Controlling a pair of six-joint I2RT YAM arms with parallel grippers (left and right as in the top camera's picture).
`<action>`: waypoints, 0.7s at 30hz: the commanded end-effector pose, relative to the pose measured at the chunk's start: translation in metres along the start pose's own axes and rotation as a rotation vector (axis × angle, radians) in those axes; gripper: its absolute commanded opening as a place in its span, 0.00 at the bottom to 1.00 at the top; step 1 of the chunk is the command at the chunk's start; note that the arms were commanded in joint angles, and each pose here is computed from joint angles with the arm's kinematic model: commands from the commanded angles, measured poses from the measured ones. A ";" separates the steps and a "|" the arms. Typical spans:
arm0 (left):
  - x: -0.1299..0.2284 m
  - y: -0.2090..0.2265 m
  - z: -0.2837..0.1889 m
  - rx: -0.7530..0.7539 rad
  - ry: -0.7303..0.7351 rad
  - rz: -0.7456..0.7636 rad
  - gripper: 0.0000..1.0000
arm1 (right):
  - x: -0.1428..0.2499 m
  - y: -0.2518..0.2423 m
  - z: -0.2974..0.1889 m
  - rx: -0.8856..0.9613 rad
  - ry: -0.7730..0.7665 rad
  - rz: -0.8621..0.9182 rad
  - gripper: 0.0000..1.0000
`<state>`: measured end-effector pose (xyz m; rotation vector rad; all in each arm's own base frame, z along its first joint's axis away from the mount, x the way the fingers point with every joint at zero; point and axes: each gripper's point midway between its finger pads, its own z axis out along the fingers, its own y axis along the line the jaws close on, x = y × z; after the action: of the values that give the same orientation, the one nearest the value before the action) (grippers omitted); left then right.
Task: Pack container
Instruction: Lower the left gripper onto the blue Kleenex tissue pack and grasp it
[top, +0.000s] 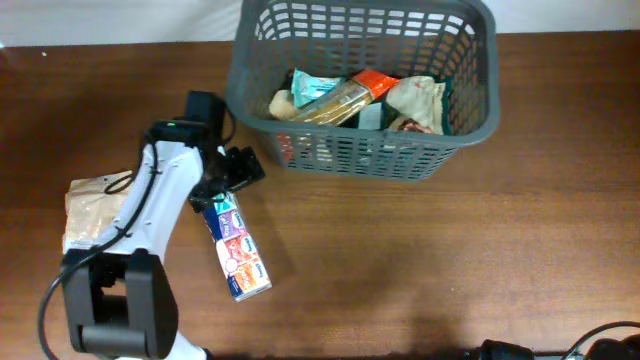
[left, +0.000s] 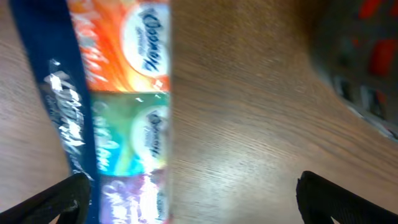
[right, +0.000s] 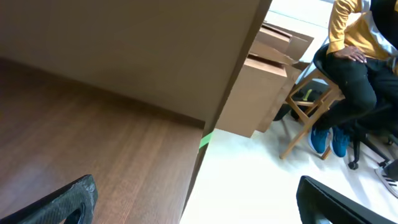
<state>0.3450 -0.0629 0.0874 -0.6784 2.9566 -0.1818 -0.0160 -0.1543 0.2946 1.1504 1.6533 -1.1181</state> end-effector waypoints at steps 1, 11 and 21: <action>0.015 -0.015 0.005 -0.071 -0.051 -0.002 0.99 | 0.001 -0.006 -0.001 0.007 -0.019 0.034 0.99; 0.052 0.032 0.044 -0.237 0.015 -0.043 0.99 | 0.006 -0.007 -0.001 0.003 -0.029 0.055 0.99; 0.036 0.076 0.042 -0.264 0.046 -0.186 0.99 | 0.003 0.004 0.002 -0.063 -0.037 0.037 0.99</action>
<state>0.2948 -0.0290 0.0374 -0.9259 2.9822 0.1540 -0.0140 -0.1539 0.2903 1.1187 1.6347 -1.0681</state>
